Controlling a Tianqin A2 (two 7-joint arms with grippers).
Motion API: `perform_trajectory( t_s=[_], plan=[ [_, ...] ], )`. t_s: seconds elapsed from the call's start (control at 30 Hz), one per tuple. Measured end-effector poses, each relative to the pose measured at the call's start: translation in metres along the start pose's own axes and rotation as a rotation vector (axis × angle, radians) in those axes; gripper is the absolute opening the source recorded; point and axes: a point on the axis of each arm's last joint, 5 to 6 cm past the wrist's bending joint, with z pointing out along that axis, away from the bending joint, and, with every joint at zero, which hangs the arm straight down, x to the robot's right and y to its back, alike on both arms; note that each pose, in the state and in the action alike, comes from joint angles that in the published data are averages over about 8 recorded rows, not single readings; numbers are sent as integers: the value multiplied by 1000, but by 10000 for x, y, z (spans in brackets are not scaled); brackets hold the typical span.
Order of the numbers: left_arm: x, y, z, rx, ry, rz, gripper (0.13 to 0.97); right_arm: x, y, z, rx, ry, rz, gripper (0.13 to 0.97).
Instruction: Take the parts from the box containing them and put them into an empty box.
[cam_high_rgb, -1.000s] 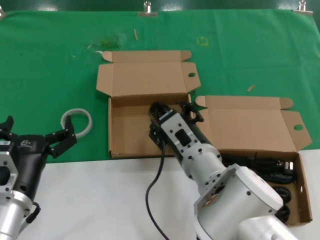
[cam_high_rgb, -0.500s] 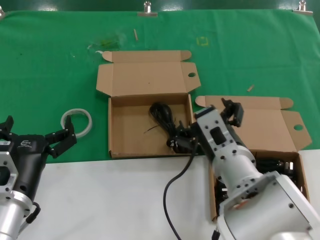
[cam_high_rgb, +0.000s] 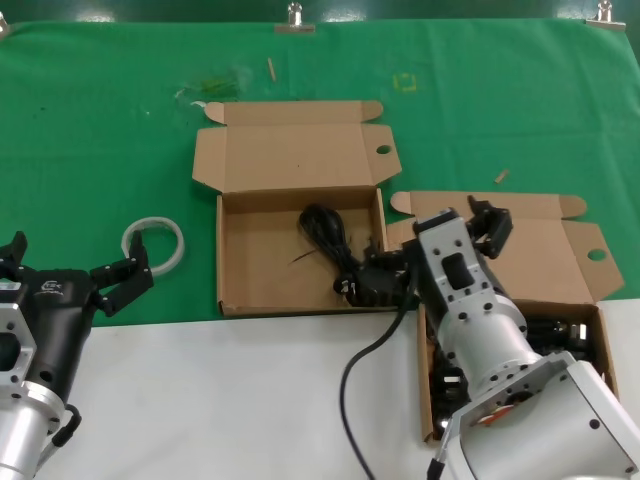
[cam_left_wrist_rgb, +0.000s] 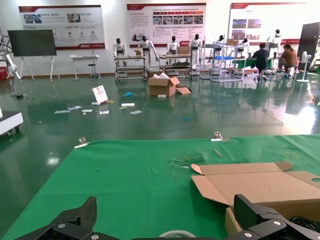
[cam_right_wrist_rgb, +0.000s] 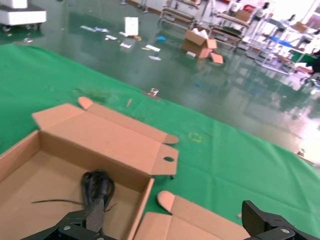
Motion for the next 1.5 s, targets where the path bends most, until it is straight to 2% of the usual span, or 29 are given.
perform_trajectory(
  t_s=[0.2, 0.77, 1.5],
  plan=[
    [0, 0, 0, 0, 0, 0, 965, 71, 55, 6, 32, 42, 54, 963],
    [0, 0, 0, 0, 0, 0, 965, 284, 248, -3, 141, 137, 202, 966],
    [0, 0, 0, 0, 0, 0, 965, 514, 539, -66, 259, 163, 342, 966]
  ],
)
